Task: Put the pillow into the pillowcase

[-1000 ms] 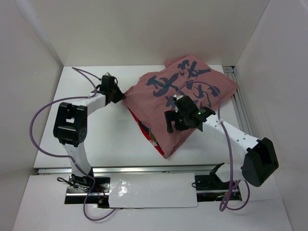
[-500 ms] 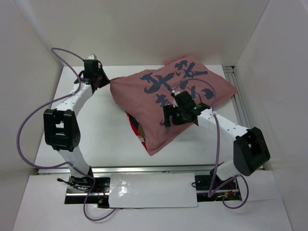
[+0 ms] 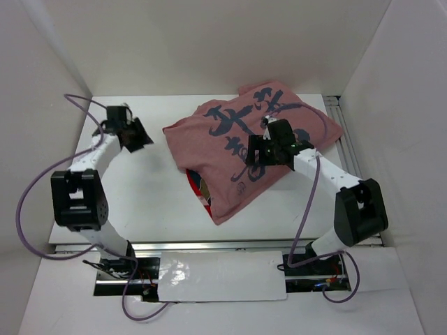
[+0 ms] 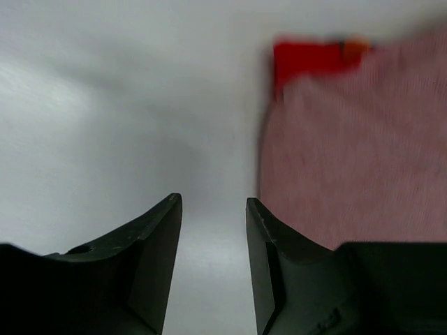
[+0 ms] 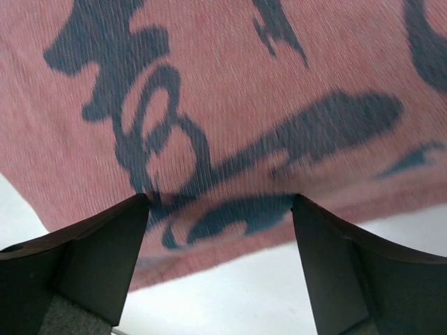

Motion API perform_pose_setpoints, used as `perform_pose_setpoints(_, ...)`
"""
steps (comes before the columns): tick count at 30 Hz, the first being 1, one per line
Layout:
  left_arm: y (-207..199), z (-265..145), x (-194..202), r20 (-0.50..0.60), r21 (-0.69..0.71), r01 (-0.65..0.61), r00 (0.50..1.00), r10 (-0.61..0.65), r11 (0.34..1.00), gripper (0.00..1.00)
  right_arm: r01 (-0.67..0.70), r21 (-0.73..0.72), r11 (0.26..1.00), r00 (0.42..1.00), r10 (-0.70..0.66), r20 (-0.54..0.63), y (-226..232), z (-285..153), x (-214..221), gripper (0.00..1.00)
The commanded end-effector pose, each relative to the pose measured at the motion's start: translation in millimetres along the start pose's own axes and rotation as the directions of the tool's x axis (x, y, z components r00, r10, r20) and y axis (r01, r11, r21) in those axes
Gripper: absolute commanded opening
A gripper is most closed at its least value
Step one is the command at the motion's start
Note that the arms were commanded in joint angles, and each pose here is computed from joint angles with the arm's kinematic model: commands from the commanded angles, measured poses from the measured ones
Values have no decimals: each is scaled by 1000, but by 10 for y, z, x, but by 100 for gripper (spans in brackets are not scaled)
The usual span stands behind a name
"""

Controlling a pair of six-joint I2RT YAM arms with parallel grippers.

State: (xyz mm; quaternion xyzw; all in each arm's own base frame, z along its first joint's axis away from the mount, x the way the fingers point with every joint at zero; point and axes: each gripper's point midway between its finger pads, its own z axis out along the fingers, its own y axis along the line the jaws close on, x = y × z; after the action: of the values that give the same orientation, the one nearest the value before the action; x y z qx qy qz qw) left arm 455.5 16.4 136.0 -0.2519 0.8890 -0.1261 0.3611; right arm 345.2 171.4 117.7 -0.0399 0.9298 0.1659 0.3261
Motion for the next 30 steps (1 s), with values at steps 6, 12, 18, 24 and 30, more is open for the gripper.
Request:
perform_pose_setpoints(6,-516,-814,1627,-97,181,-113,987,132,977,57,-8,-289,957,1000,8,-1,813,553,-107,84)
perform_pose_setpoints(12,-224,-1413,2243,-98,188,-47,993,66,981,68,-39,-404,914,997,60,39,1724,855,-199,83)
perform_pose_setpoints(18,167,-1474,2350,-32,65,20,999,-18,998,100,-101,-423,900,978,168,125,1911,745,-677,85)
perform_pose_setpoints(24,463,-1316,2076,-1,-247,72,997,-74,966,100,-110,-252,962,956,172,237,1158,201,-967,93)
perform_pose_setpoints(30,538,-898,1722,-11,-274,109,993,-116,955,97,-259,-3,966,915,246,320,3,-324,-851,100)
